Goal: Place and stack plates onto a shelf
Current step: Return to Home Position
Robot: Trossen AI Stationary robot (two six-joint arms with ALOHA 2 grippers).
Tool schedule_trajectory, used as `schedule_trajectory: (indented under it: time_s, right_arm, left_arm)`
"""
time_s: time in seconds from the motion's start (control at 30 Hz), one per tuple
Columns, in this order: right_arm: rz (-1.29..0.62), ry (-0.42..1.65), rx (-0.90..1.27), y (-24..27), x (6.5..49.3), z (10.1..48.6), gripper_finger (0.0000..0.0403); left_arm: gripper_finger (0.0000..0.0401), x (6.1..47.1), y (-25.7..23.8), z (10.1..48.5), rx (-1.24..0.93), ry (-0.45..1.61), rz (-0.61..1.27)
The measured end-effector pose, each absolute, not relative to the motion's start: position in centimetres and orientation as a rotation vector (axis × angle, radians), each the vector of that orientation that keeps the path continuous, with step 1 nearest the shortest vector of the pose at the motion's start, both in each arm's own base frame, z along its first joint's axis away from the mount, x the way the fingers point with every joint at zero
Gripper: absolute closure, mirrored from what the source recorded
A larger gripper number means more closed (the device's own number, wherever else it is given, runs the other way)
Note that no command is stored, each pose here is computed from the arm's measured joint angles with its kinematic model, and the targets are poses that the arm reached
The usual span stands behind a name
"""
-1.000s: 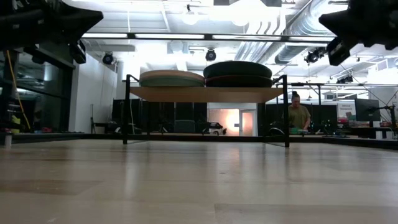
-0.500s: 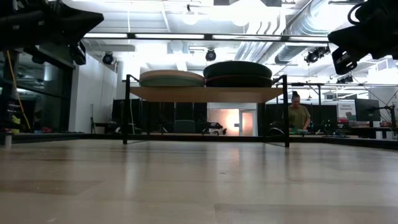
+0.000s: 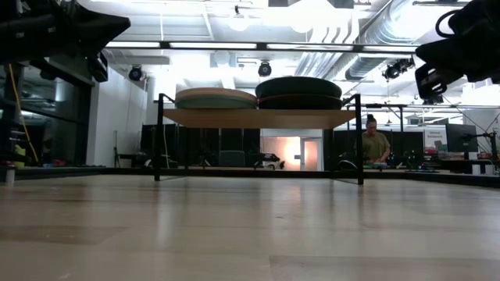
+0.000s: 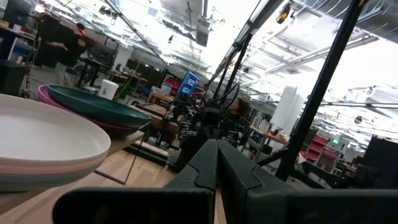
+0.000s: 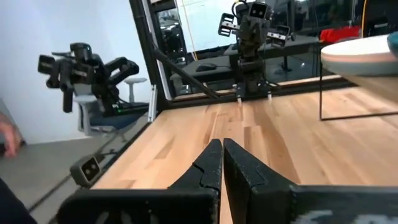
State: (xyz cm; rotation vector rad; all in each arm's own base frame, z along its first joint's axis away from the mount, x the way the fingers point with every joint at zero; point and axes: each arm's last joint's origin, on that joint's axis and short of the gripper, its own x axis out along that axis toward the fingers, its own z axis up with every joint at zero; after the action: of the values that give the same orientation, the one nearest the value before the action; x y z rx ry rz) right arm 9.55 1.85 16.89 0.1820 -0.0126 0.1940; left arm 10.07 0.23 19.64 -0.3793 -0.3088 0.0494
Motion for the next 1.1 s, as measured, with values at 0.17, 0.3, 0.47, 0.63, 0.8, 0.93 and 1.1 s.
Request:
schedule_trajectory:
  time_s: [0.17,0.3,0.47,0.63,0.8,0.93,1.1]
  right_arm:
    - [0.192,-0.012,0.099,1.8,9.6,16.8,0.0403]
    - [0.189,-0.014,0.083,1.8,9.6,16.8,0.0403]
    - [0.189,-0.007,0.156,1.8,9.6,16.8,0.0403]
    - [0.189,0.001,0.236,1.8,9.6,16.8,0.0403]
    - [0.19,-0.001,0.274,1.8,9.5,16.9,0.0403]
    - [0.192,-0.003,0.272,1.8,9.5,16.9,0.0403]
    - [0.192,-0.002,0.272,1.8,9.5,16.9,0.0403]
  left_arm:
    - [0.0401,10.1,0.2,19.6,-0.379,-0.309,0.049]
    - [0.0401,10.1,0.2,19.6,-0.379,-0.309,0.049]
    - [0.0401,10.1,0.2,19.6,-0.379,-0.31,0.05]
    - [0.0401,10.1,0.2,19.6,-0.379,-0.309,0.05]
    - [0.0401,10.2,0.2,19.3,-0.377,-0.273,0.058]
    - [0.0401,10.3,0.2,18.7,-0.374,-0.212,0.069]
    - [0.0401,10.4,0.2,18.1,-0.371,-0.15,0.081]
